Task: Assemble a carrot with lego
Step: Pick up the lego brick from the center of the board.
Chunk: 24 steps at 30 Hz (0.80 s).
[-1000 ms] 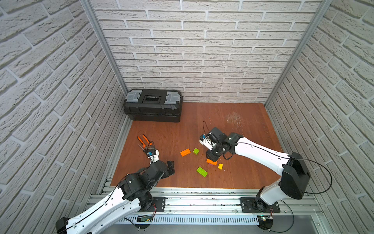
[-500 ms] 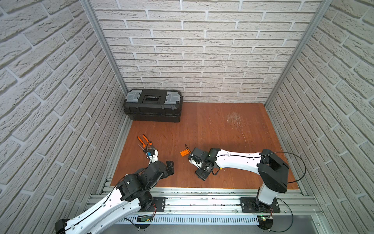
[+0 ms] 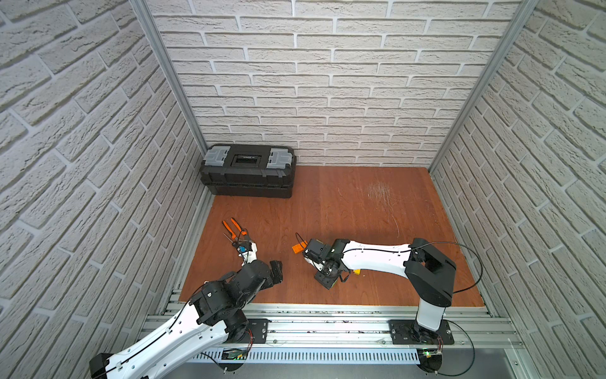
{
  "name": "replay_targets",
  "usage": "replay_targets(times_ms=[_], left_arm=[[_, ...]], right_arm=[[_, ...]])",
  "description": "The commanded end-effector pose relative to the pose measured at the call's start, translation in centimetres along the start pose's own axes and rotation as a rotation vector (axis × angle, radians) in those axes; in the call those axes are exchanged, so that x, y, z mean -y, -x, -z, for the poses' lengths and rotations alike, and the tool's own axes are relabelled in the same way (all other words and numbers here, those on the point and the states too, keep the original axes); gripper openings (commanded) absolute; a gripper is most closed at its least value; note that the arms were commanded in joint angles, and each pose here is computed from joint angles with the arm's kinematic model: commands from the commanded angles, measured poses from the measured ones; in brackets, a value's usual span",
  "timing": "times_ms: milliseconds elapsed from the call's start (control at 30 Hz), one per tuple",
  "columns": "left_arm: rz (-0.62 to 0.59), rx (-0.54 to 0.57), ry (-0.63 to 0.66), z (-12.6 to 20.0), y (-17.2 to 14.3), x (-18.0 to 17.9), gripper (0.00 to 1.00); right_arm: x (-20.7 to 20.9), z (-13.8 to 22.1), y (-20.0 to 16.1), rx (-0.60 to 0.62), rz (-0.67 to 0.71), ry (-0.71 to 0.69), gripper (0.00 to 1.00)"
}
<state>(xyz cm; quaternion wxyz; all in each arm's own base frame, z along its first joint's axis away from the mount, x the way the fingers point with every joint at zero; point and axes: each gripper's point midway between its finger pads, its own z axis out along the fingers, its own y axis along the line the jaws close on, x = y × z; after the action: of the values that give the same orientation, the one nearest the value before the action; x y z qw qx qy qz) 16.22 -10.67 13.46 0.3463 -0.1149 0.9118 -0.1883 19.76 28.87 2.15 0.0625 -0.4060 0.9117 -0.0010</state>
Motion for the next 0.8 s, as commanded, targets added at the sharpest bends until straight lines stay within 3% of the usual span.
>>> replay_targets(times_ms=[0, 433, 633, 767], left_arm=[[0.018, 0.007, -0.022, 0.1, 0.3, 0.6, 0.98], [0.024, -0.005, -0.021, -0.1, 0.0, 0.6, 0.98], [0.023, -0.01, -0.021, -0.1, -0.1, 0.7, 0.98], [0.021, -0.013, -0.021, -0.1, -0.1, 0.8, 0.98]], right_arm=[[-0.3, 0.1, 0.2, 0.009, 0.006, 0.01, 0.55], [0.0, -0.2, -0.2, -0.019, 0.012, -0.015, 0.39], [0.3, 0.6, -0.2, -0.017, 0.012, -0.025, 0.19], [0.9, 3.0, 0.2, 0.005, 0.034, -0.05, 0.04]])
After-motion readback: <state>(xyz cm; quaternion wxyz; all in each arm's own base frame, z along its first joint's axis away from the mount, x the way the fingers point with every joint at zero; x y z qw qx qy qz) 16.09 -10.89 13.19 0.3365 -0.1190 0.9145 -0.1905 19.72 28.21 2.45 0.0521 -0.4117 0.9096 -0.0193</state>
